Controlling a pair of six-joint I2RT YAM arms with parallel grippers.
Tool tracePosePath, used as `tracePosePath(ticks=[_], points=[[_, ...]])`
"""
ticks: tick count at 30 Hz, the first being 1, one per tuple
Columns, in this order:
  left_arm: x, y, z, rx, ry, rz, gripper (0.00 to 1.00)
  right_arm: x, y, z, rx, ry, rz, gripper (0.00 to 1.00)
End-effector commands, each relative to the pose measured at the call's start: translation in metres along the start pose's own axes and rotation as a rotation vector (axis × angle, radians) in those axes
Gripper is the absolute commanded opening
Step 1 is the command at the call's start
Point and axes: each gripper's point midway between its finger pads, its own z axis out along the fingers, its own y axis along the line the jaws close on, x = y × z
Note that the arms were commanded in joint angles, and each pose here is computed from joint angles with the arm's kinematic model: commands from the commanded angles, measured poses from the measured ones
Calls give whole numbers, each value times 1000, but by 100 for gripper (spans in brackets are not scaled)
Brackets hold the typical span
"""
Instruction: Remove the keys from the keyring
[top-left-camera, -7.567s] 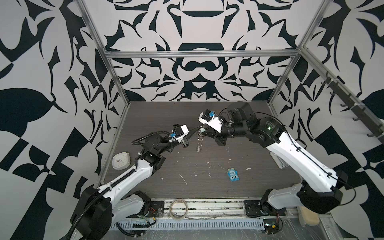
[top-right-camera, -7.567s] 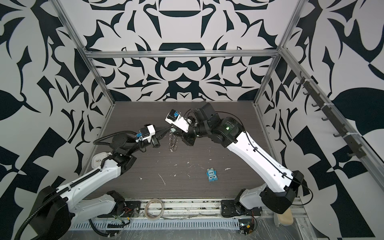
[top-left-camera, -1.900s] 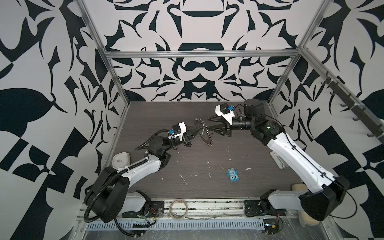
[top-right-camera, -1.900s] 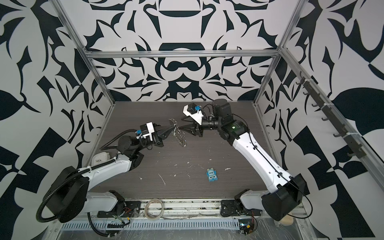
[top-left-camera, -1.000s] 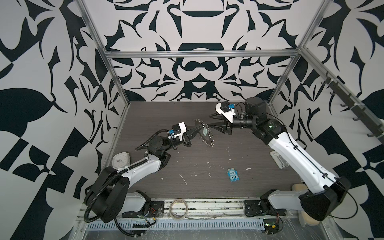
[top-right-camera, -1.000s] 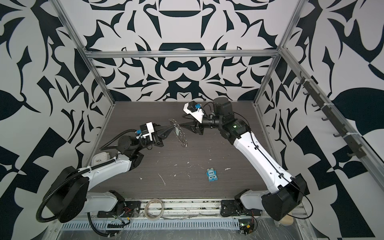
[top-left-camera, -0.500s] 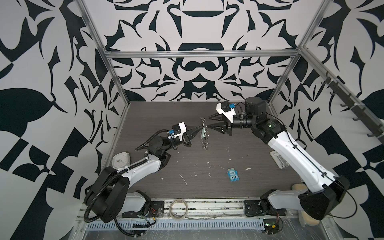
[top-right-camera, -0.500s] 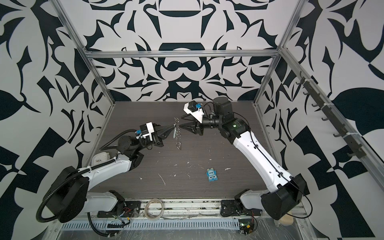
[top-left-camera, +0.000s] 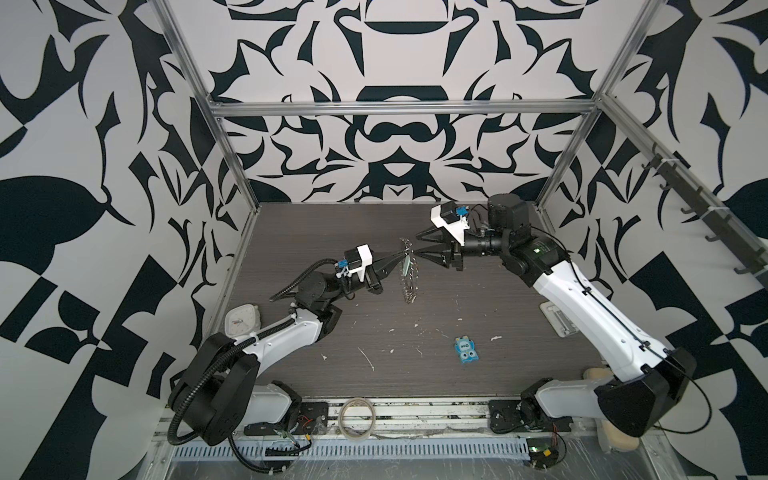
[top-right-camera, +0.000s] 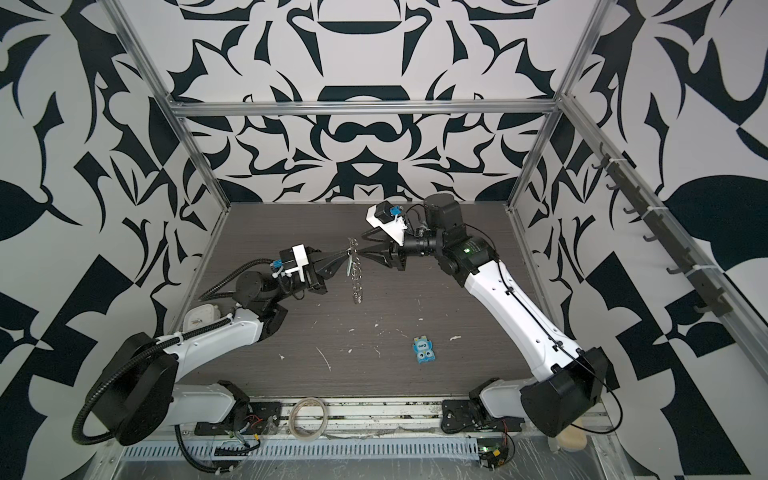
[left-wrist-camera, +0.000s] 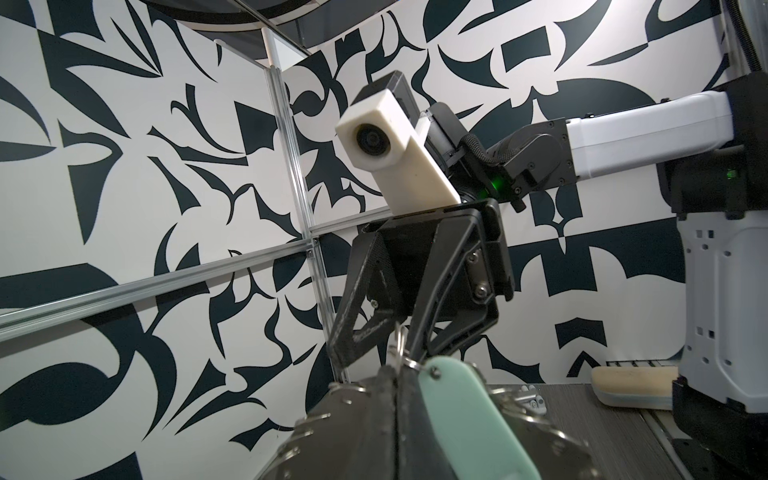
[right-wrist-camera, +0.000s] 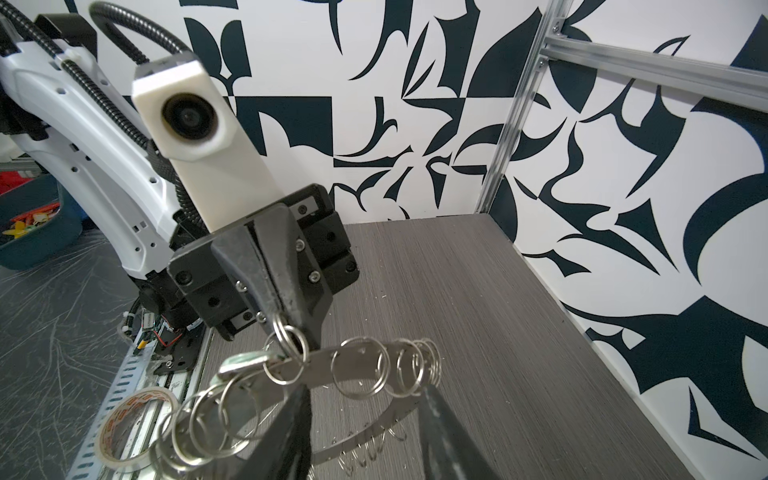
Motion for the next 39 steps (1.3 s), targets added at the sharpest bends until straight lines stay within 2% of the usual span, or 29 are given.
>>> tracePosePath(ticks=[1,16,23,34,39], points=[[-21,0,2,8,-68,35,0,-23,2,-5,-4,-58,-53,45],[-19,1,3,12,-64,18,0,-30,16,-6,-70,-100,-25,45],[-22,-1,2,24,-68,15,0,-34,5,-14,-1,-98,-32,45],[-29,7,-5,80,-46,-69,0,-29,5,-21,19,-93,-11,45],[-29,4,-1,130,-35,-110,0,-20,5,-17,9,-97,35,45]])
